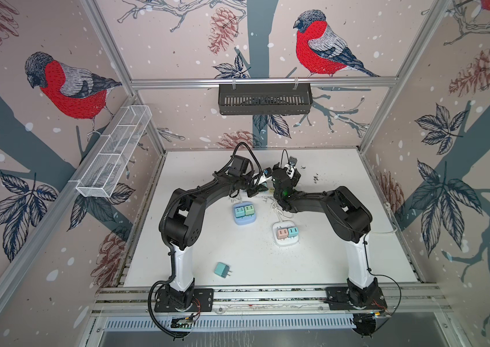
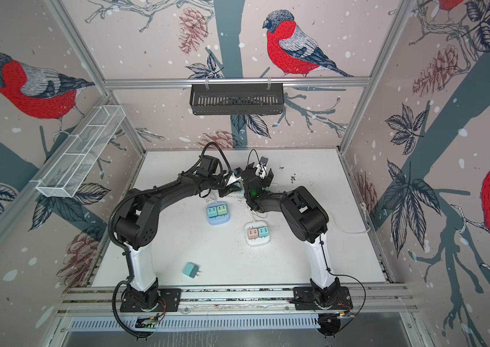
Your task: Insert the plug
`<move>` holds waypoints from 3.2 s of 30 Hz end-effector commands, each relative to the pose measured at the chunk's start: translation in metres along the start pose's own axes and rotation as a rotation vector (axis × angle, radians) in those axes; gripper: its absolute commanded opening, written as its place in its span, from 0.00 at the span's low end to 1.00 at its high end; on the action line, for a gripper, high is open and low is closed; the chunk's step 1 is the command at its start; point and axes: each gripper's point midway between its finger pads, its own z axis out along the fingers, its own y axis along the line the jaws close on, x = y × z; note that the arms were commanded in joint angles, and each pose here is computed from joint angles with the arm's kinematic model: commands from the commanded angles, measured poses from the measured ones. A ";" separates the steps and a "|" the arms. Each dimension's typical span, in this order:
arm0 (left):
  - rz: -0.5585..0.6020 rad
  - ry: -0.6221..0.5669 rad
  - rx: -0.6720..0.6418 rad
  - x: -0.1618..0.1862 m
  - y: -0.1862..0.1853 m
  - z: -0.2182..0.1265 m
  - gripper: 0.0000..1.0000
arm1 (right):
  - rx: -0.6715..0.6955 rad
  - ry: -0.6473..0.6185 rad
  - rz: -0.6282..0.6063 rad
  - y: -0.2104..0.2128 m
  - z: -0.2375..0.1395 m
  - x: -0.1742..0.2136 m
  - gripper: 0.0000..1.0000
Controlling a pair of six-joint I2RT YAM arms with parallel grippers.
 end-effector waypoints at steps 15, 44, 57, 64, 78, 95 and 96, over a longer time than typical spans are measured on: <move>0.066 0.018 0.107 0.002 0.005 0.030 0.00 | -0.024 -0.047 0.080 -0.041 -0.021 -0.060 0.87; 0.049 0.134 0.184 0.021 0.002 0.058 0.00 | 0.027 -0.068 0.182 -0.122 -0.051 -0.091 0.88; 0.007 0.220 0.225 0.033 0.002 0.070 0.00 | -0.107 -0.067 0.058 -0.111 -0.070 -0.097 0.91; -0.025 0.263 0.245 0.043 0.003 0.077 0.00 | -0.218 -0.071 -0.005 -0.108 -0.092 -0.099 0.92; 0.034 0.153 -0.008 -0.024 0.048 0.046 0.98 | -0.450 -0.083 -0.063 -0.086 -0.138 -0.103 1.00; -0.315 -0.542 -0.883 -0.087 0.049 -0.212 0.98 | -0.695 0.077 -0.167 -0.011 -0.203 -0.063 0.94; -0.372 -0.573 -0.947 -0.074 0.047 -0.226 0.98 | -0.708 0.097 -0.181 -0.004 -0.208 -0.057 0.93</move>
